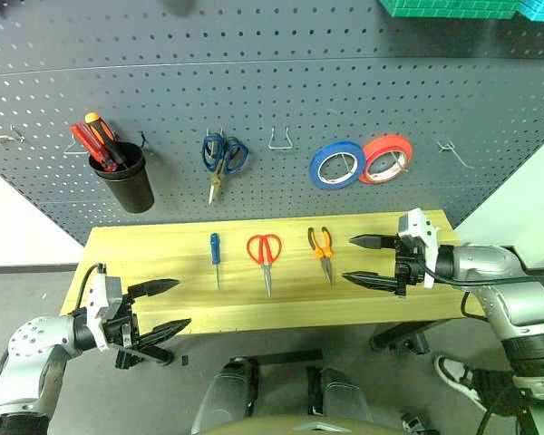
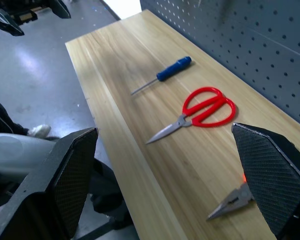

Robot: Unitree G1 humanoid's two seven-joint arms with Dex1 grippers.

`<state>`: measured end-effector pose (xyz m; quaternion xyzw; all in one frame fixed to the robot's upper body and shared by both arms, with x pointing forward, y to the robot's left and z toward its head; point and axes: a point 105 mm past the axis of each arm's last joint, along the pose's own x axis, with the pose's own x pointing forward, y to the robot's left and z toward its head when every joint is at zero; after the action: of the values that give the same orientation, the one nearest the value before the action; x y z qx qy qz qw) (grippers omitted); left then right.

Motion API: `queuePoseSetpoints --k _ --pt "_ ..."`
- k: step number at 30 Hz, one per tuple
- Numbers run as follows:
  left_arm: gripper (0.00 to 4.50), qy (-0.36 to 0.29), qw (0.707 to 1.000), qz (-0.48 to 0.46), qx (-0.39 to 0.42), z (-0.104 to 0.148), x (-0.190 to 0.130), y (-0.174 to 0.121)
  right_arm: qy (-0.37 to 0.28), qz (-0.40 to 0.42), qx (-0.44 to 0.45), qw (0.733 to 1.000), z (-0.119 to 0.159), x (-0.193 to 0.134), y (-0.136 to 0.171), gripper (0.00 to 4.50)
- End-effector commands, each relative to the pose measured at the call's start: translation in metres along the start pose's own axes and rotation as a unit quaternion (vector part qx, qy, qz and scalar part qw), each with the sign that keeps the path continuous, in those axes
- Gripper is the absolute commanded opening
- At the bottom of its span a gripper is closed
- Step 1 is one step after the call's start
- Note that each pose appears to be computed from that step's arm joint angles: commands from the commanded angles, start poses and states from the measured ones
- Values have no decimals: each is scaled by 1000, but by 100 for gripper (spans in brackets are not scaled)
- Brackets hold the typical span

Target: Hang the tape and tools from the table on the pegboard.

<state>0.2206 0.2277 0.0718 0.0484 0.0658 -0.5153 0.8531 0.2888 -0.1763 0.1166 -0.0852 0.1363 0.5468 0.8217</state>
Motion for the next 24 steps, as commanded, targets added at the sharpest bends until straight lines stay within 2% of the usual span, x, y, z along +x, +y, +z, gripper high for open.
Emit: queuePoseSetpoints --k 1,11,18,24 --pt "444 -12 1000 -3 28 14 7 1 -9 -4 -19 1000 13 -5 -5 450" --pt "444 -41 999 -14 12 11 27 -11 9 -40 -8 999 1 -19 -11 450" --pt "444 -54 998 -20 16 18 46 -5 25 -88 9 996 -13 -34 -20 450" --pt "444 -52 998 -18 20 22 50 4 52 -119 18 991 -20 -33 -26 450"
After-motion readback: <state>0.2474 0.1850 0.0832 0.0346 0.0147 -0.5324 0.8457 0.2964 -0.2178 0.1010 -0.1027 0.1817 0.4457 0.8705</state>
